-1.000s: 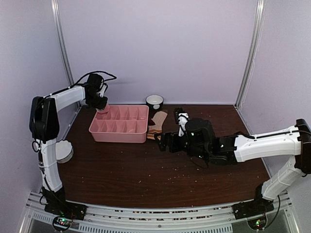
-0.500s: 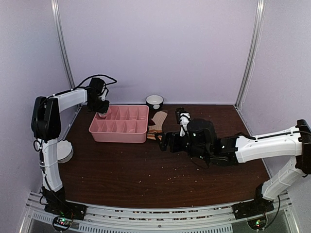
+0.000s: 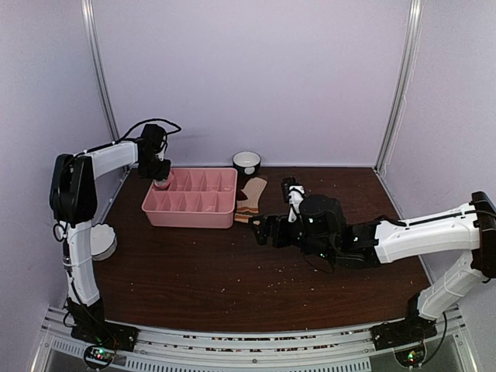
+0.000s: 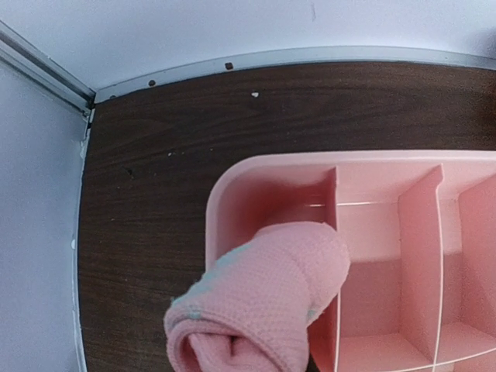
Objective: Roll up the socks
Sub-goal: Place the sock in the storage box.
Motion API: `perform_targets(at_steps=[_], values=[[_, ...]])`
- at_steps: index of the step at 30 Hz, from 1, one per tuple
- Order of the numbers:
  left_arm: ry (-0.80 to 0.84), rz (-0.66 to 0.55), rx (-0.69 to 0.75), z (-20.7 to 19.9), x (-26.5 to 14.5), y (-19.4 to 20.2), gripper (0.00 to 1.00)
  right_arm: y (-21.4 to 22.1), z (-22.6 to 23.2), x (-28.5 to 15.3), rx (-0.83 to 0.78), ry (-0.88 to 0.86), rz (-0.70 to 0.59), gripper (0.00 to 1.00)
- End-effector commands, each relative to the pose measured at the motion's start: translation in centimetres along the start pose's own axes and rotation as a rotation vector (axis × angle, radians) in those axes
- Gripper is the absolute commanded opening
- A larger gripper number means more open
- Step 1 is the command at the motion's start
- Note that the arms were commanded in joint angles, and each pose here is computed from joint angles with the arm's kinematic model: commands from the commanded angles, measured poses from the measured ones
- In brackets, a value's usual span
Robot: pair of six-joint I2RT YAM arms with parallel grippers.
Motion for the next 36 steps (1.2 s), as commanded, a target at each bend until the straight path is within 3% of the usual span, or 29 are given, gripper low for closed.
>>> perform_targets(at_steps=[1,18,26,35,36], values=[[-0.138,0.043,-0.034,3.3,1.0,1.2,0.00,-0.4,0.1,-0.1,0.030,-0.019,-0.019,1.00],[-0.120,0.146,-0.161,2.6,2.6,3.2,0.00,-1.0,0.4,1.2,-0.033,0.015,-0.005,0.99],[-0.037,0.211,-0.070,1.1,3.2,3.0,0.00,-0.4,0.3,1.4,-0.030,0.013,0.006,0.99],[-0.022,0.178,0.029,1.4,-0.5,1.0,0.46,-0.5,0.5,1.6,-0.024,0.004,0.009,1.00],[-0.020,0.173,0.034,1.4,-0.8,0.8,0.57,-0.5,0.5,1.6,-0.024,0.005,0.009,1.00]])
Point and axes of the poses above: each gripper's point midway between its finger pads, its own x axis out along the fingers, its own z axis along the line the jaws close on, y = z × x, the point moved 2 cm from there along -x, back along the fingers, and after that the axes turned 9 degrees about -x, right-handed, at the moved point
